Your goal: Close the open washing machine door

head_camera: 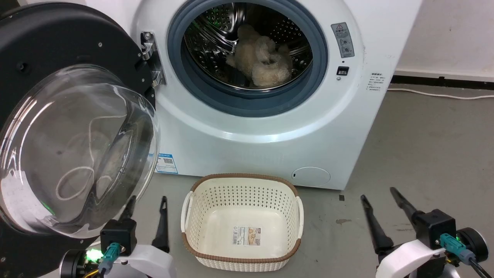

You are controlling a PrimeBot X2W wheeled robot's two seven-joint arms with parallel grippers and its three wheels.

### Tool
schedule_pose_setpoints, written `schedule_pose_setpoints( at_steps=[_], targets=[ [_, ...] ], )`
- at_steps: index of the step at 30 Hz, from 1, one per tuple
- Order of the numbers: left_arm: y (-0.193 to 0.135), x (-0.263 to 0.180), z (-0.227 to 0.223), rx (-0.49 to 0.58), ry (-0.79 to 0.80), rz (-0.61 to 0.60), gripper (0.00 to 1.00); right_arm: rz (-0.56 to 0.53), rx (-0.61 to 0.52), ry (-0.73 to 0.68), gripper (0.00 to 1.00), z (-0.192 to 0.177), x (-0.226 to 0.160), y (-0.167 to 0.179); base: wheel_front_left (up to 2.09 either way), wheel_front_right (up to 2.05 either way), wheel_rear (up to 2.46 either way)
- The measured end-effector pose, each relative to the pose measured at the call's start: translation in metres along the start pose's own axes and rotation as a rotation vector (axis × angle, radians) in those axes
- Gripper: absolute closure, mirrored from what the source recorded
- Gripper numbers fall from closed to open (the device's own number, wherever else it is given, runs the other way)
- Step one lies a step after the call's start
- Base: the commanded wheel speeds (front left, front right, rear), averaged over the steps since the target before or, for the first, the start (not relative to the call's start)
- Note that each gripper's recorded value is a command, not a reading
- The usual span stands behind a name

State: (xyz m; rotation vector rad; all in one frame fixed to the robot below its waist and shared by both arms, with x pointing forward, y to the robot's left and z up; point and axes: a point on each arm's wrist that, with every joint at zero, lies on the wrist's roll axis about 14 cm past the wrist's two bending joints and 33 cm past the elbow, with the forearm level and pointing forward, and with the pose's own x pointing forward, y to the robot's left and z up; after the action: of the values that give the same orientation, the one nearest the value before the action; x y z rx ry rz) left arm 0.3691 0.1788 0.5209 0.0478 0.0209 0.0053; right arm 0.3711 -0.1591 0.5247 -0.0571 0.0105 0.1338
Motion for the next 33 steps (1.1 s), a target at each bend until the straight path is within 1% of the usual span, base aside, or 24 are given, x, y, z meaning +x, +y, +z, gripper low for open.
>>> schedule_pose_setpoints(
  at_steps=[10,16,26,33],
  targets=[
    [-0.002,-0.002,0.002,0.0,-0.018,-0.005,0.0,0.002,0.009,-0.015,0.0,0.002,0.001,0.0,0.0,0.0,0.0],
    [0.002,-0.006,0.004,0.0,-0.03,0.008,0.0,0.02,0.012,-0.026,0.0,0.003,0.002,0.006,0.0,0.0,0.0],
    [0.017,-0.018,0.009,0.002,-0.056,0.056,0.0,0.088,0.017,-0.052,0.0,0.008,0.01,0.027,0.0,0.0,0.0],
    [0.031,-0.028,0.009,0.008,-0.067,0.101,0.0,0.161,0.02,-0.058,0.0,0.008,0.017,0.051,0.0,0.0,0.0]
  ],
)
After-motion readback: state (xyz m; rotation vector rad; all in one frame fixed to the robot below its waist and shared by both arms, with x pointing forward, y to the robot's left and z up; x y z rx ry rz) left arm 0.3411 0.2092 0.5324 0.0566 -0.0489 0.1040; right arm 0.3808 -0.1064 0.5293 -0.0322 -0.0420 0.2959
